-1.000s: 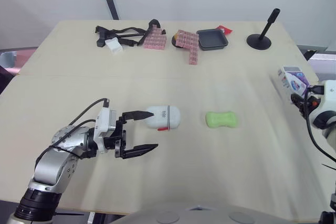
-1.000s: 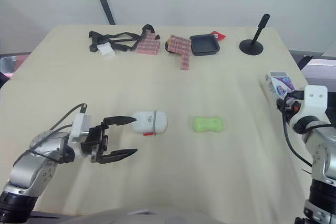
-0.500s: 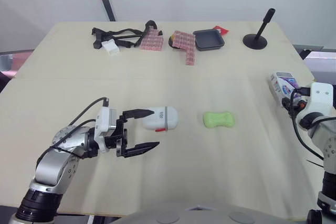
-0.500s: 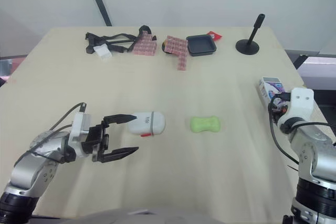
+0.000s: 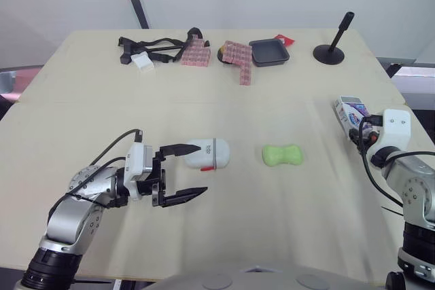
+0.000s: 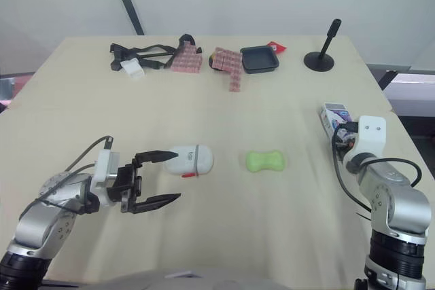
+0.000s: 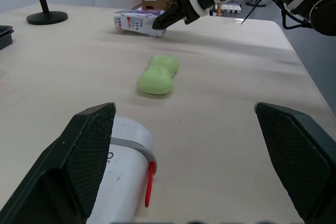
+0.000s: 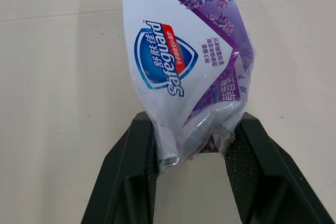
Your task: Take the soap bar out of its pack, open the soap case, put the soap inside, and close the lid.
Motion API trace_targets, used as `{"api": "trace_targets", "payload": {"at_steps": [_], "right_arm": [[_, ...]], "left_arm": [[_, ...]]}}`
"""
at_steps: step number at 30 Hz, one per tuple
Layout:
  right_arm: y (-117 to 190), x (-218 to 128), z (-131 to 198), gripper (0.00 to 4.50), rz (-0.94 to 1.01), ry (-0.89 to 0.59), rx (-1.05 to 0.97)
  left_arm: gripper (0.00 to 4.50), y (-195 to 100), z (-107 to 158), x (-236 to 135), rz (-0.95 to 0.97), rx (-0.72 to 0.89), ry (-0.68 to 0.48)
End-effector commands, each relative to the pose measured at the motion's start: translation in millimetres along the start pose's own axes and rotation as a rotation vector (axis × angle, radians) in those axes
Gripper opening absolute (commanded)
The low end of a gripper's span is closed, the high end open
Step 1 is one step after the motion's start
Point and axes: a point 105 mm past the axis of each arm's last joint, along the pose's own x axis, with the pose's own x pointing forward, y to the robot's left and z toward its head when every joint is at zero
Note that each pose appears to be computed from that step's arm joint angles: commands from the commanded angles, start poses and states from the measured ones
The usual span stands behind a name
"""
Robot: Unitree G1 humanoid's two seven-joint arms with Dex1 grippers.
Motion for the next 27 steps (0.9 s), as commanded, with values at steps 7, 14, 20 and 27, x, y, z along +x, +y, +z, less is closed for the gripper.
{"api": "trace_targets", "payload": {"at_steps": [7,14,20,27], "right_arm": [[2.9,-3.9,4.3,3.32,0.047,-0.017,-0.008],[-1.0,-11.8,14.0,4.49,0.06,-0.042,-0.144],[-9.4,-24.1,44.2,4.49,0.084,-0.167,-0.239],[30.4,-61.3,65.1,4.49,0.582,-0.393,-0.348]], "left_arm": [[4.5,-2.4,4.7,-2.0,-0.01,0.028,-0.011],[4.5,-3.0,1.6,-1.5,-0.017,0.028,-0.004],[4.5,-1.8,0.0,-2.3,-0.018,0.03,0.004],[4.5,-0.1,-2.0,-2.4,-0.023,0.031,0.016]]}}
